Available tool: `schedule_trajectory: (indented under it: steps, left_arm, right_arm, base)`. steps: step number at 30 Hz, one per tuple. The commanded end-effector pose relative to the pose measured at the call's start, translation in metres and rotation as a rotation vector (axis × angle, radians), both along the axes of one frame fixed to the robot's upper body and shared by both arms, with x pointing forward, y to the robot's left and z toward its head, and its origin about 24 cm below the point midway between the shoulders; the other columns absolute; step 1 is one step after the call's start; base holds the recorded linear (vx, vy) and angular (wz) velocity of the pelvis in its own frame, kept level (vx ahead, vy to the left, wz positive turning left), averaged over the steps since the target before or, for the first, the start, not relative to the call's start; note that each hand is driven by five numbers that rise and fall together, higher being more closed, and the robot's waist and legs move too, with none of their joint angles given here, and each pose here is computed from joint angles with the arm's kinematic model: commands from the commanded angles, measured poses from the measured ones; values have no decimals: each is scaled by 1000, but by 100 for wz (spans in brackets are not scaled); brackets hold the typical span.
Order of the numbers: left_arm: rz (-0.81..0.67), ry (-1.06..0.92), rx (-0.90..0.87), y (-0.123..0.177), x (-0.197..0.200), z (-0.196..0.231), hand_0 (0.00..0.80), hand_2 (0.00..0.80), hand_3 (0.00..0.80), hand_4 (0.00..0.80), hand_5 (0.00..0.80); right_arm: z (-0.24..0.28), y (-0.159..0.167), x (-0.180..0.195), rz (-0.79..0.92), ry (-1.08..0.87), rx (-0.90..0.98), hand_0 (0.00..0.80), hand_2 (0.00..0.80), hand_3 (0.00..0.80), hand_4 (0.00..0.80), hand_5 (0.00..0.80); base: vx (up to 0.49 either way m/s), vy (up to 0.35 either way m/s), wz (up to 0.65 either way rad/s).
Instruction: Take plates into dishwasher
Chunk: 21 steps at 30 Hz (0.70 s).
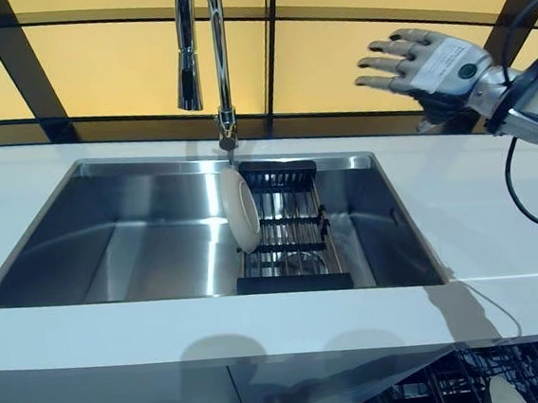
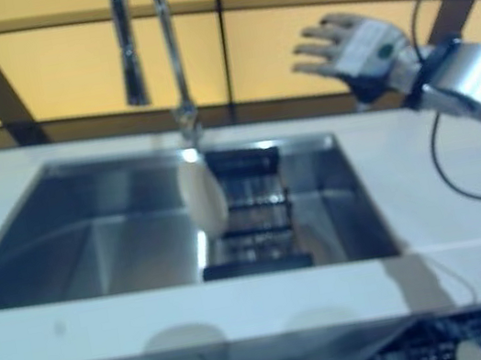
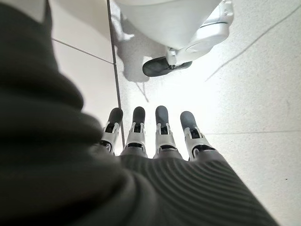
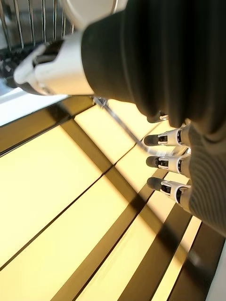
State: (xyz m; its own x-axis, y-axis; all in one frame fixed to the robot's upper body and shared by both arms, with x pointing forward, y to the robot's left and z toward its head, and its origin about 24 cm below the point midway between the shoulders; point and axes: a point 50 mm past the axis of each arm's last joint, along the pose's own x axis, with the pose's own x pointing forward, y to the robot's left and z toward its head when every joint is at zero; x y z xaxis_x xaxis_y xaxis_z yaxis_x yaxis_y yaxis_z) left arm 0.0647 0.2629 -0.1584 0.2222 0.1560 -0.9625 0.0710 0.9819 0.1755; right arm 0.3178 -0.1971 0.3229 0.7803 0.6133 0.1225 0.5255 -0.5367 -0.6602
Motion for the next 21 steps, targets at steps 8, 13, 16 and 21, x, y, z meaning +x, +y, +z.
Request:
schedule_trajectory:
  steps: [8, 13, 16, 21]
  left_arm:
    - [27, 4, 30, 11, 2, 4, 0, 0, 0, 0, 0]
    - [33, -2, 35, 14, 5, 5, 0, 0, 0, 0, 0]
    - [39, -15, 38, 16, 8, 6, 0, 0, 0, 0, 0]
    - [63, -52, 38, 19, 17, 9, 0, 0, 0, 0, 0]
  right_arm:
    - [31, 31, -6, 35, -81, -87, 0, 0, 0, 0, 0]
    - [37, 45, -7, 47, -102, -92, 0, 0, 0, 0, 0]
    - [43, 52, -8, 52, -122, -92, 0, 0, 0, 0, 0]
    - [50, 65, -10, 76, -143, -92, 0, 0, 0, 0, 0]
  base:
    - [-2, 68, 11]
    - [-37, 59, 11]
    - [-62, 44, 18]
    - [-58, 47, 18]
